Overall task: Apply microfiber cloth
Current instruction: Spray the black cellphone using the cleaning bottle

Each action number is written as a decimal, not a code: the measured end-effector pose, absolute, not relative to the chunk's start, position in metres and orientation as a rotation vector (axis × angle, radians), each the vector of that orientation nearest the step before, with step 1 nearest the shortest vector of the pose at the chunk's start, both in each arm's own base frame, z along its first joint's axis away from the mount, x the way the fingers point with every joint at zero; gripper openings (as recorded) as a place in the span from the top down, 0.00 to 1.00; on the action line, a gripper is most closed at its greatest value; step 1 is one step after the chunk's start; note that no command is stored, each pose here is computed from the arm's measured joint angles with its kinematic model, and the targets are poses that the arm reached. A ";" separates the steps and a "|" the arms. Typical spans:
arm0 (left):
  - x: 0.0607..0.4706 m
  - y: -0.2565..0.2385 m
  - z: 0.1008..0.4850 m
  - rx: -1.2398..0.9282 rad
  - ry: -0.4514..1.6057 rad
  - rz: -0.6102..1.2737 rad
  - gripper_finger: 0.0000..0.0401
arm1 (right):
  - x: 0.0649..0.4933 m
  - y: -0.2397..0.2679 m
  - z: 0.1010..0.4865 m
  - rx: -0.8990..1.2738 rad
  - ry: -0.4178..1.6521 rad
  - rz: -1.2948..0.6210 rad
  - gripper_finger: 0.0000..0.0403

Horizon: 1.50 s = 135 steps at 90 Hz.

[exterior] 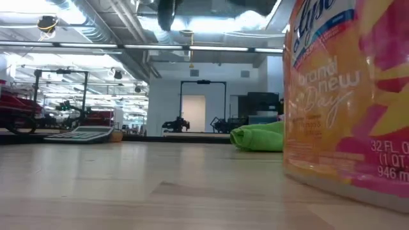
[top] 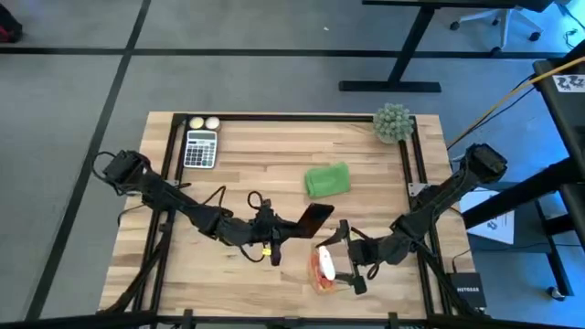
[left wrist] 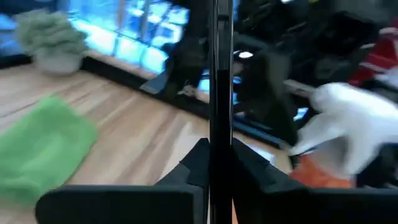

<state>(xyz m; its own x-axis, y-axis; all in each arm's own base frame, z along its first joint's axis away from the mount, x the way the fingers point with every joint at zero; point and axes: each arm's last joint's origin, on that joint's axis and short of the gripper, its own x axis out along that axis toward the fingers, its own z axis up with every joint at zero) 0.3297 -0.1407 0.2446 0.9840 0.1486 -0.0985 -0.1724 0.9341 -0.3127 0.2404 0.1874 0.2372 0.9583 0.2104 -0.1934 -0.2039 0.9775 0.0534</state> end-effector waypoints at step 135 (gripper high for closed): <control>0.329 -0.141 0.244 -0.326 0.096 0.137 0.96 | 0.240 0.187 0.238 0.027 0.198 0.195 0.27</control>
<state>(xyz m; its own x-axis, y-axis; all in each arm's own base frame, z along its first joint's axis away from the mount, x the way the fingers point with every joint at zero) 0.3290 -0.1412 0.2438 0.9862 0.1188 -0.1156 -0.1496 0.9382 -0.3121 0.2399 0.1865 0.2384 0.9617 0.1948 -0.1927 -0.1896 0.9808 0.0453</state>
